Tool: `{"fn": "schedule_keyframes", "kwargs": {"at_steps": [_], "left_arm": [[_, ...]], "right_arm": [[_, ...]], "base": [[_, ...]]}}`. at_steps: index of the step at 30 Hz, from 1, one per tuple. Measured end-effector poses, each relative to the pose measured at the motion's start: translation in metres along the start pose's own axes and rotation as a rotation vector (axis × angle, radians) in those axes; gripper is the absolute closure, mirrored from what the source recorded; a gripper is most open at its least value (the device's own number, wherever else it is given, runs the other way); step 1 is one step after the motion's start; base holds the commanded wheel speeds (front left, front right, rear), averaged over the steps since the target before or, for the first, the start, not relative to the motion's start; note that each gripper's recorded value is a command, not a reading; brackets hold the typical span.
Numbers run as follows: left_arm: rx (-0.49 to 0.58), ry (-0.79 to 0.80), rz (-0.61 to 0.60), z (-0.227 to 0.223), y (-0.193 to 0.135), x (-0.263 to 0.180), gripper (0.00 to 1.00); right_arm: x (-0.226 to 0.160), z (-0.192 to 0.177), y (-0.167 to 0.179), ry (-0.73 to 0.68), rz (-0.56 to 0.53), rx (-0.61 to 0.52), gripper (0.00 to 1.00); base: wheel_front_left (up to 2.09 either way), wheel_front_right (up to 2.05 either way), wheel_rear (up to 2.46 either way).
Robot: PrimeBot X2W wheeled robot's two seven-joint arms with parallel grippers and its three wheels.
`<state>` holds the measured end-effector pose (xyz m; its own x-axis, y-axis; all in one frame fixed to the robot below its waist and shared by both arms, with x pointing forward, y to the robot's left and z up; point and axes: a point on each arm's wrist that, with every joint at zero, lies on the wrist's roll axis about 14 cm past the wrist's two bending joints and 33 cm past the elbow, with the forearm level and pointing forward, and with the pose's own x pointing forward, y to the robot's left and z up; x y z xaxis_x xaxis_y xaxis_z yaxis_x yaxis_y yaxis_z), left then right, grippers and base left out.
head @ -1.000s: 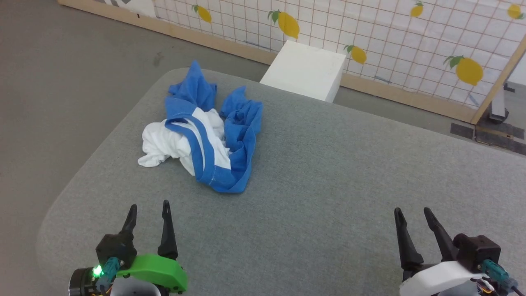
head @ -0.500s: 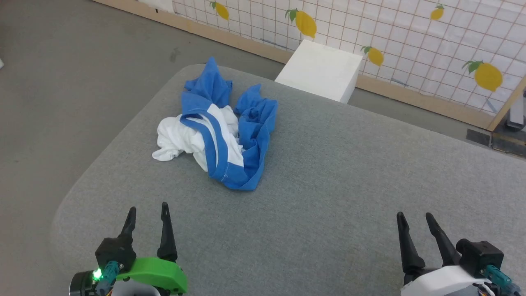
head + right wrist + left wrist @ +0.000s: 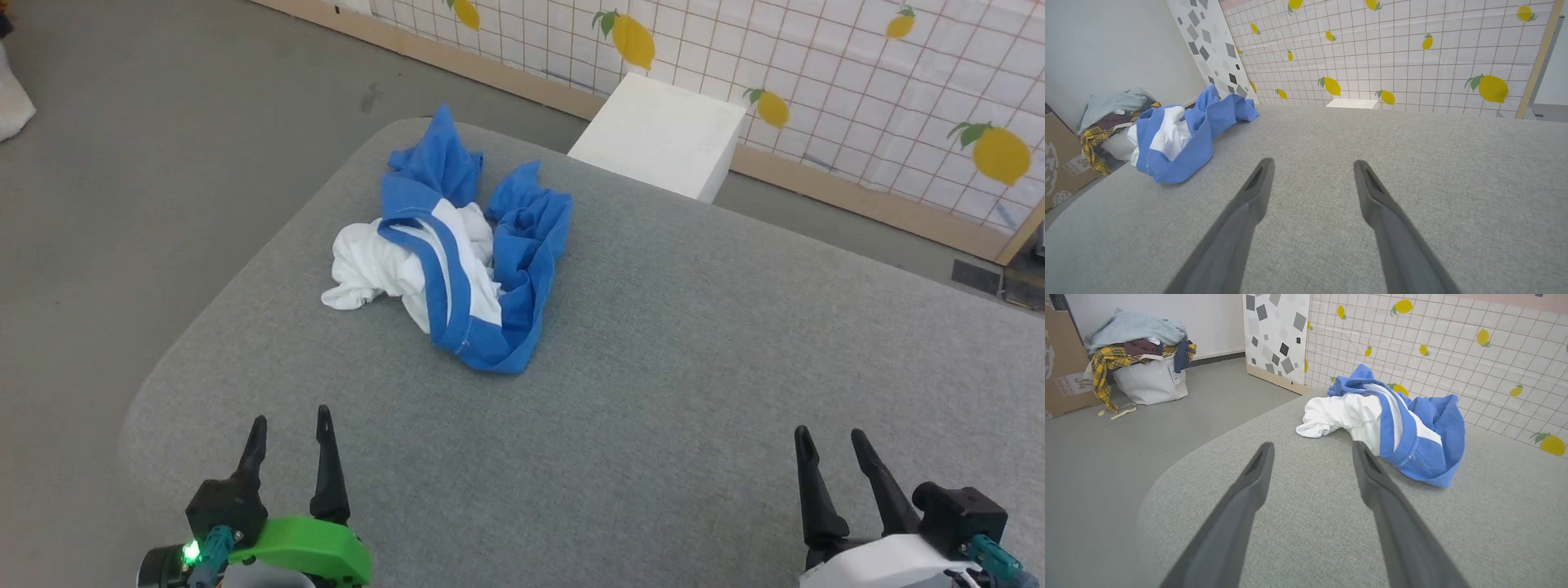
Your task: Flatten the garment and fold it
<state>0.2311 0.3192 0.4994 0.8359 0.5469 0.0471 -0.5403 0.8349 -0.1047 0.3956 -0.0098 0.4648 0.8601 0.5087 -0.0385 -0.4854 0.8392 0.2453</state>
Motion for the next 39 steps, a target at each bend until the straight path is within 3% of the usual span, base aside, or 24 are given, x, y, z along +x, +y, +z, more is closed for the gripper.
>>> {"fn": "schedule_keyframes", "kwargs": {"at_steps": [11, 18, 24, 29, 33, 35, 36, 39], "left_arm": [[-0.022, -0.01, -0.064, 0.004, -0.016, 0.02, 0.0], [-0.069, -0.015, -0.197, 0.051, -0.055, 0.107, 0.0], [-0.101, 0.402, -0.231, 0.007, -0.083, 0.163, 0.0], [-0.06, 0.833, -0.201, -0.06, -0.099, 0.159, 0.0], [-0.037, 0.989, -0.172, -0.096, -0.109, 0.154, 0.0], [-0.03, 1.002, -0.155, -0.107, -0.112, 0.156, 0.85], [-0.029, 0.981, -0.147, -0.11, -0.114, 0.16, 1.0], [-0.028, 0.896, -0.159, -0.112, -0.124, 0.175, 1.0]], "right_arm": [[-0.002, 0.002, -0.007, -0.01, -0.016, -0.02, 0.0], [0.011, 0.014, -0.008, -0.026, -0.003, -0.057, 0.0], [0.024, 0.026, -0.021, -0.042, -0.025, -0.072, 0.0], [0.017, 0.021, -0.052, -0.024, -0.108, -0.077, 0.0], [0.006, 0.015, -0.079, -0.008, -0.184, -0.073, 0.0], [0.001, 0.011, -0.089, 0.004, -0.215, -0.071, 0.0], [-0.002, 0.009, -0.094, 0.009, -0.23, -0.069, 0.0], [-0.011, 0.003, -0.106, 0.025, -0.269, -0.063, 0.0]], "base": [[0.0, 0.0, 0.0], [0.0, 0.0, 0.0], [0.0, 0.0, 0.0], [0.0, 0.0, 0.0], [0.0, 0.0, 0.0], [0.0, 0.0, 0.0], [0.0, 0.0, 0.0], [0.0, 0.0, 0.0]]}}
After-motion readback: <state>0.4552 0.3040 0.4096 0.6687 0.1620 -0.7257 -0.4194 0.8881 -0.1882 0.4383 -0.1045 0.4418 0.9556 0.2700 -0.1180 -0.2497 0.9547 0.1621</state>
